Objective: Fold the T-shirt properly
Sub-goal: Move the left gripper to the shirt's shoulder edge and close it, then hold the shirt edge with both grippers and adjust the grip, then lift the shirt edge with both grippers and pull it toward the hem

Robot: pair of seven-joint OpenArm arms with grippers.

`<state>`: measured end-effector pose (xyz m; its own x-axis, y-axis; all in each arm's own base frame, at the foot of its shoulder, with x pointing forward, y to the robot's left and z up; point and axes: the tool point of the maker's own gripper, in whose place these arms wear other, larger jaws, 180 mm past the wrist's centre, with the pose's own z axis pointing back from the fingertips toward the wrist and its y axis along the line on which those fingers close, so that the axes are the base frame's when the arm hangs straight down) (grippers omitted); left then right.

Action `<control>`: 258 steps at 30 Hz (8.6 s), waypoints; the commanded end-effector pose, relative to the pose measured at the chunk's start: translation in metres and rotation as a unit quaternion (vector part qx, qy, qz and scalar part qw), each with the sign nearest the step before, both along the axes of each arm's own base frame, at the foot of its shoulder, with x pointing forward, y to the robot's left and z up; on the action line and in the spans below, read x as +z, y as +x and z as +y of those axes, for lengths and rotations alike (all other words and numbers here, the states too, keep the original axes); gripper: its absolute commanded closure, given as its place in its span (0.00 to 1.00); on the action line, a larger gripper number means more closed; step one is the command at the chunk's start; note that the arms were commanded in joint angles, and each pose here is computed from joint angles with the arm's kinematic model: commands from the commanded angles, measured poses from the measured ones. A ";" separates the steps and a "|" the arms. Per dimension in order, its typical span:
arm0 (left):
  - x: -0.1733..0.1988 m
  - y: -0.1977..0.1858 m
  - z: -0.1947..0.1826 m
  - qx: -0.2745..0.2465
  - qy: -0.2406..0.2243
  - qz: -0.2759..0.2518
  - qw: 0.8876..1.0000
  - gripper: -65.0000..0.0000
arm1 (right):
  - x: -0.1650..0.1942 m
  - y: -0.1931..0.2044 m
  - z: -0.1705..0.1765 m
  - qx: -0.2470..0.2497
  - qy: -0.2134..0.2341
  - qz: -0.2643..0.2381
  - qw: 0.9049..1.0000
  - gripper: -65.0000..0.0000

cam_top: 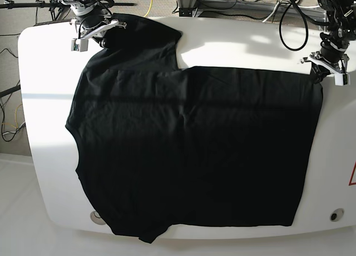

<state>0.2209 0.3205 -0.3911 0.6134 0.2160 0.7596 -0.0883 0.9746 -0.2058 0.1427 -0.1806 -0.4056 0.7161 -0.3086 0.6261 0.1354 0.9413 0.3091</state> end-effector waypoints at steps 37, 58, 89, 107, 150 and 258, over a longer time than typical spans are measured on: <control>0.078 -0.020 0.000 -0.041 0.078 -0.073 0.993 1.00 | 0.062 0.002 0.008 0.000 0.066 -0.062 0.996 1.00; 0.081 -0.017 0.041 -0.045 0.114 -0.021 0.992 0.76 | 0.062 0.001 0.004 -0.005 0.060 -0.063 0.996 1.00; 0.040 0.015 0.073 0.007 0.058 -0.012 0.998 0.47 | 0.062 0.004 0.011 0.007 0.065 -0.066 0.996 1.00; 0.015 0.032 0.058 -0.004 0.016 -0.006 1.000 0.47 | 0.064 0.005 0.011 0.008 0.062 -0.070 0.996 1.00; -0.010 0.039 0.009 -0.080 -0.008 0.023 0.997 0.50 | 0.064 0.006 0.012 0.007 0.060 -0.069 0.996 1.00; 0.082 0.034 0.028 -0.089 0.119 0.008 0.989 1.00 | 0.114 0.086 0.012 0.017 0.067 -0.191 0.979 1.00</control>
